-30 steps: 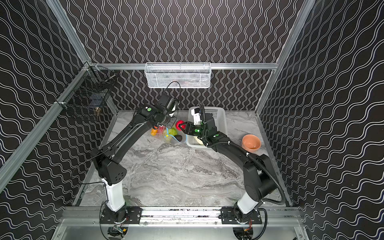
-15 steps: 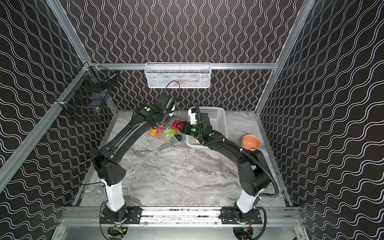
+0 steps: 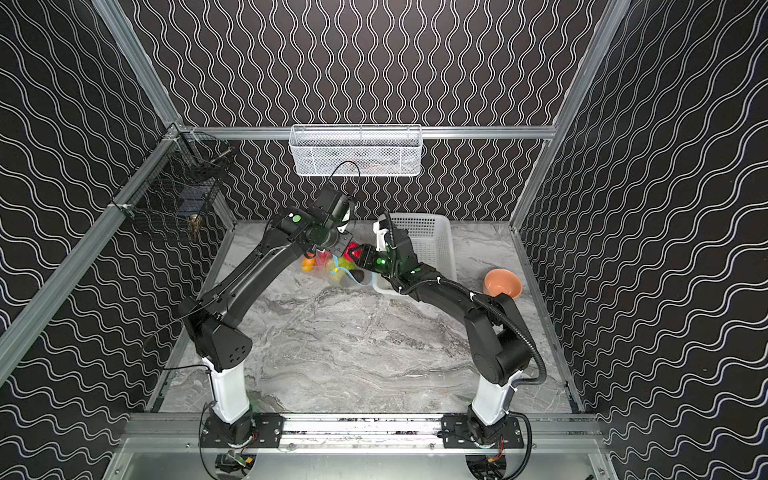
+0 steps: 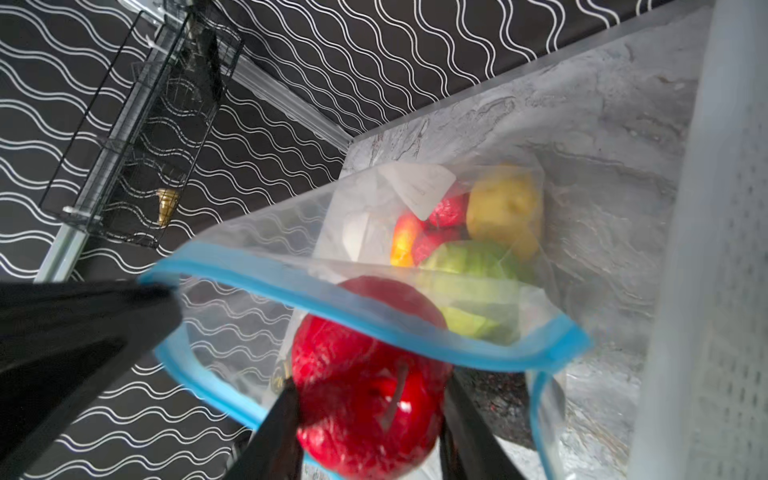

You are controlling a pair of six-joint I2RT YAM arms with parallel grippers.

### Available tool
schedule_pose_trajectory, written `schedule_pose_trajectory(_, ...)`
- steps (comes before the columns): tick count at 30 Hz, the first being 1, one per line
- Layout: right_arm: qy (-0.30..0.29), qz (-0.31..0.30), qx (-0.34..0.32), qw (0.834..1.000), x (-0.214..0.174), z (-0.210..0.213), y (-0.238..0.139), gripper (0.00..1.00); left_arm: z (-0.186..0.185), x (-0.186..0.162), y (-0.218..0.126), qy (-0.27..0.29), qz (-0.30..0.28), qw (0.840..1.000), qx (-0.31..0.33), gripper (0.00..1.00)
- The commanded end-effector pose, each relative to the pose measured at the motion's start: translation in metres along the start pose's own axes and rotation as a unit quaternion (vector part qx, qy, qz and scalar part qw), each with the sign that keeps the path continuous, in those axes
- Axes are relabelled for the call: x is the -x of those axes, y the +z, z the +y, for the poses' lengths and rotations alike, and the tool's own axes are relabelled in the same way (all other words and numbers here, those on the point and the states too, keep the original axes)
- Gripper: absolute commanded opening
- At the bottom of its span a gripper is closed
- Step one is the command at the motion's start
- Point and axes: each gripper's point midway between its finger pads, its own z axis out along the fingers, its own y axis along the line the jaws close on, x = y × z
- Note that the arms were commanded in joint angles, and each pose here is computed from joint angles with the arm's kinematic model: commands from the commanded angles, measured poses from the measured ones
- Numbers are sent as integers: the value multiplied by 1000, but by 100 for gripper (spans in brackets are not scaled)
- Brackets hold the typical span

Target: Place the food in the zip-top bag and seal the zipper

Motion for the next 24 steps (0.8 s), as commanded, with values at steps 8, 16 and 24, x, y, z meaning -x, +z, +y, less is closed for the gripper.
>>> schedule_pose_trajectory(8,6,-8,11,1000,10,9,18,43,-1,2,0,0,-3,1000,-2,0)
schedule_pose_trajectory(16,-1,-5,-4,1000,0,8,21,60,-1,2,2,0,-2,1000,-2,0)
schedule_pose_trajectory(24,-1,-3,-4,1000,0,11,18,86,-1,2,2,1,-1,1000,-2,0)
